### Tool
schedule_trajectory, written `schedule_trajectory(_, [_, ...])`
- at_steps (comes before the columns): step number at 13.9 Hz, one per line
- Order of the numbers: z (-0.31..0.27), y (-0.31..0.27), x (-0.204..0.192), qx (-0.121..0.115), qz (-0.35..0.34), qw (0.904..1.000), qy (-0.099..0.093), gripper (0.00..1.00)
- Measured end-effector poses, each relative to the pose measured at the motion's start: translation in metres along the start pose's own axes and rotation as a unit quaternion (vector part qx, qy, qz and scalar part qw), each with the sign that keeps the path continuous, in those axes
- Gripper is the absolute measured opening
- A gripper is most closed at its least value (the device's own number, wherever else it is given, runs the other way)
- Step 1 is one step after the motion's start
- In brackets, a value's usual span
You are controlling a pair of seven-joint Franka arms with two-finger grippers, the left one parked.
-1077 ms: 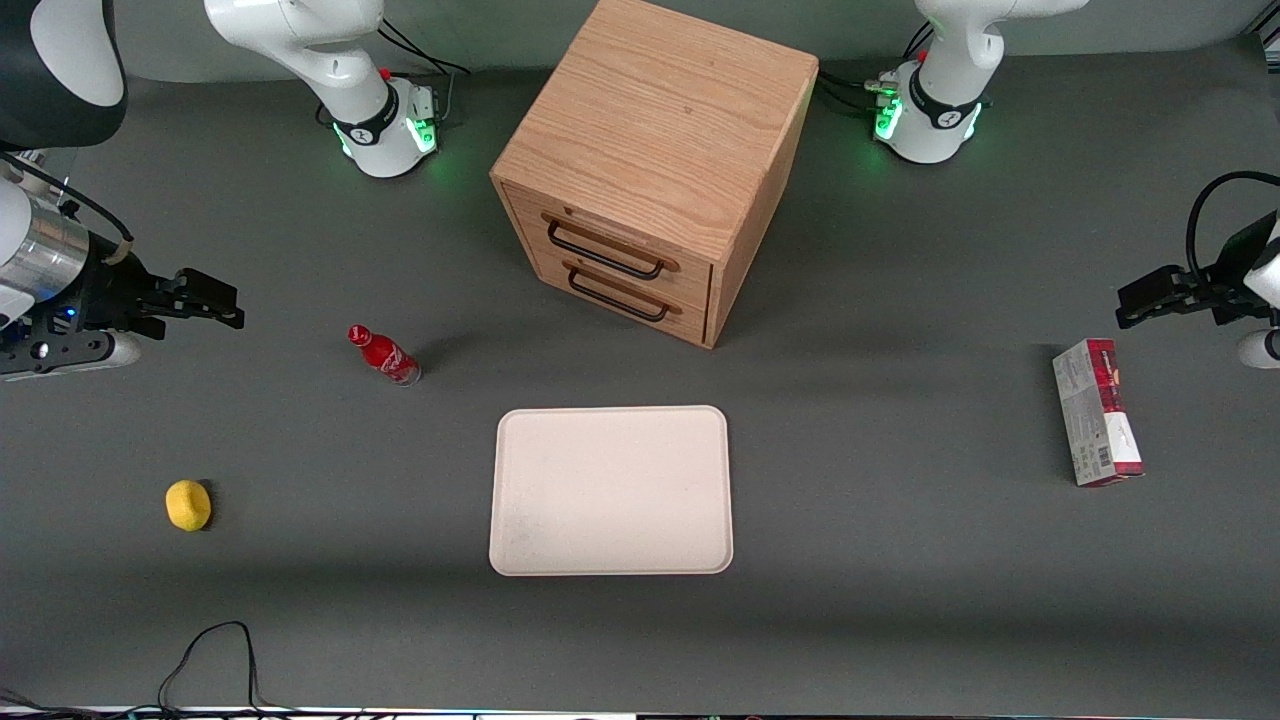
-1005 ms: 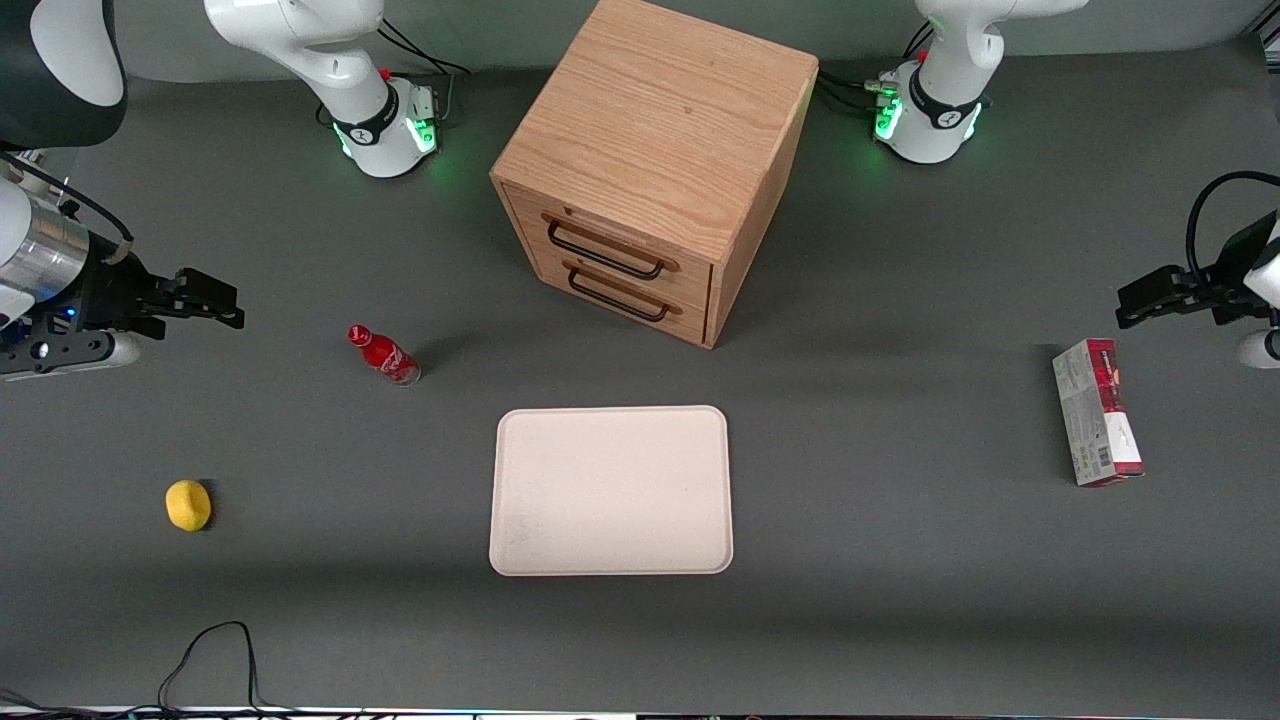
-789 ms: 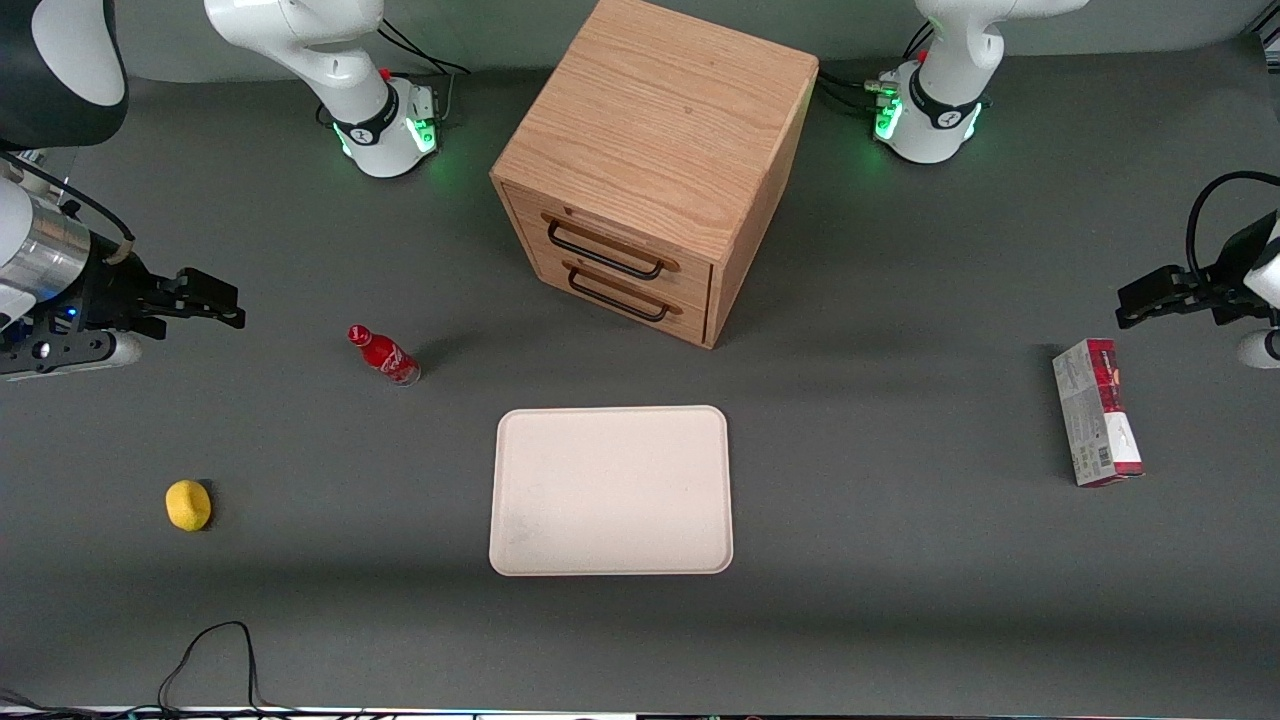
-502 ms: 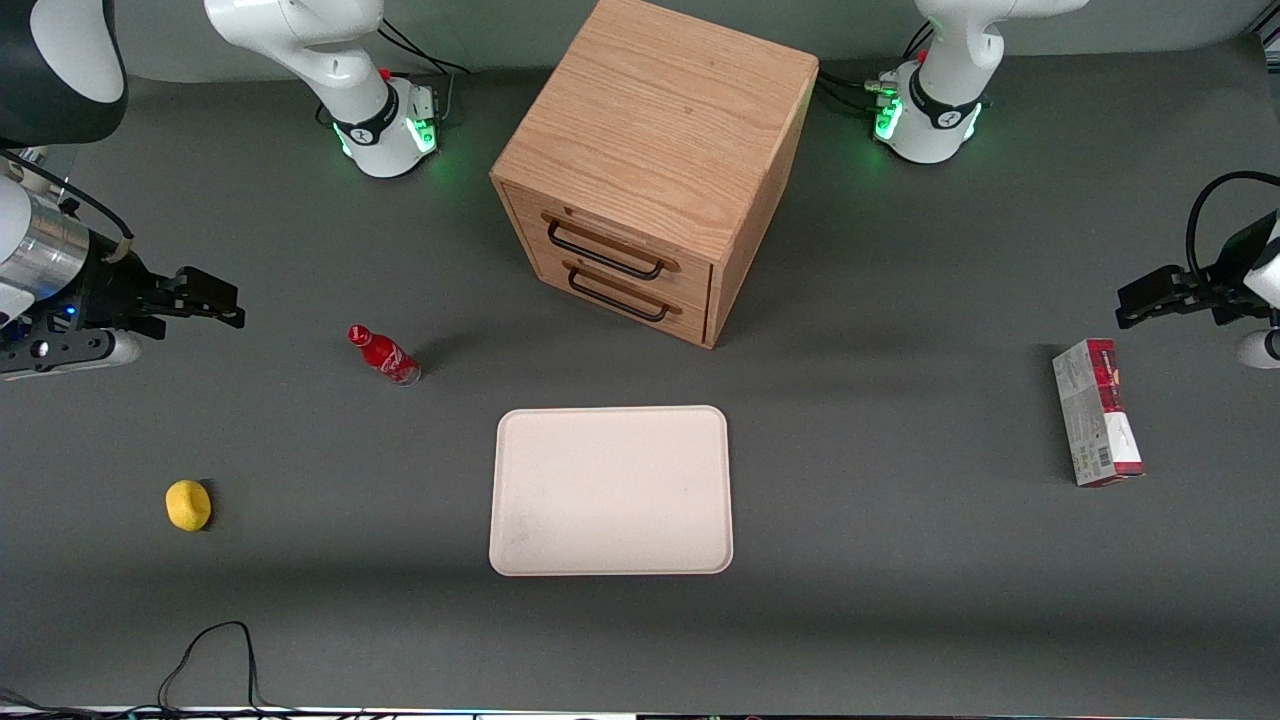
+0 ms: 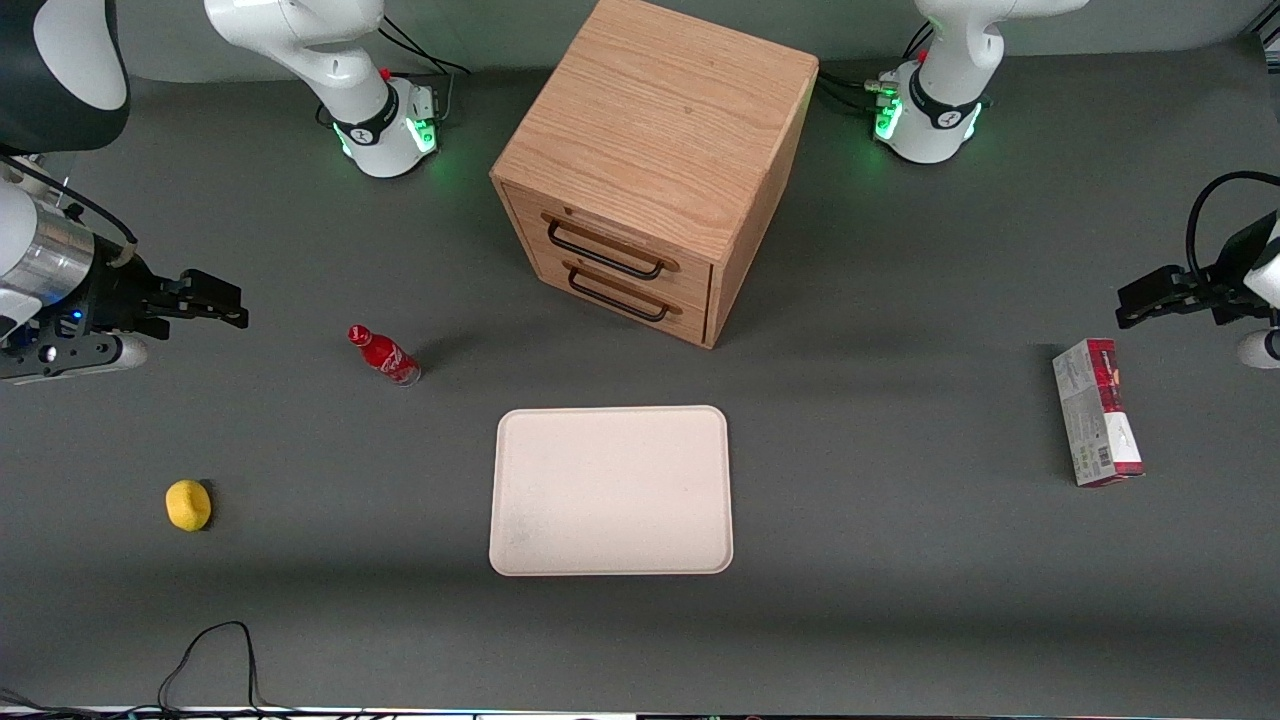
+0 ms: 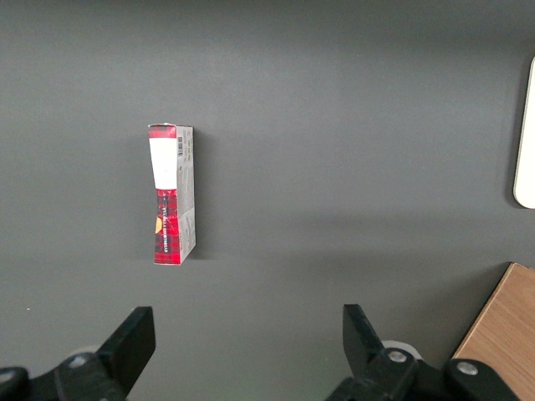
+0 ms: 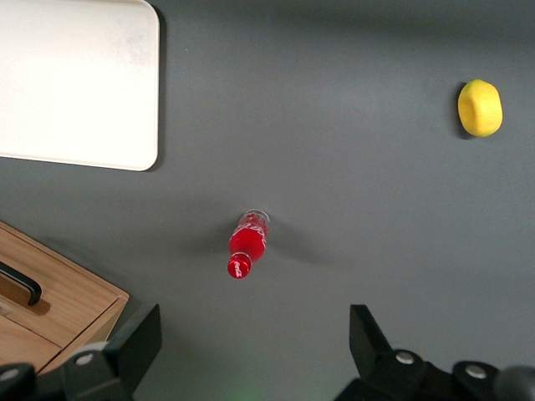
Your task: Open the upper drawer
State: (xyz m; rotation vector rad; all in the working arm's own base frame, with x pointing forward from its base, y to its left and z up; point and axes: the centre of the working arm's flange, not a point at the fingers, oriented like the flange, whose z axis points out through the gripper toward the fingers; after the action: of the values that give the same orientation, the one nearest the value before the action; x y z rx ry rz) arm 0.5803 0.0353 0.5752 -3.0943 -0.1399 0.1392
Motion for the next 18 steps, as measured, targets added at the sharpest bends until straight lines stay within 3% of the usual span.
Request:
schedule_trajectory(5, [-0.005,-0.016,0.001,0.0,-0.014,0.9999,0.0,1.0])
schedule_trajectory(11, [0.03,-0.092,0.021,-0.005,-0.075,0.9969,-0.025,1.0])
schedule_trajectory(16, [0.025,-0.156,0.016,0.008,-0.125,0.9919,-0.018,1.0])
schedule_trajectory(18, [0.027,-0.192,0.016,0.026,-0.151,0.9881,-0.015,1.0])
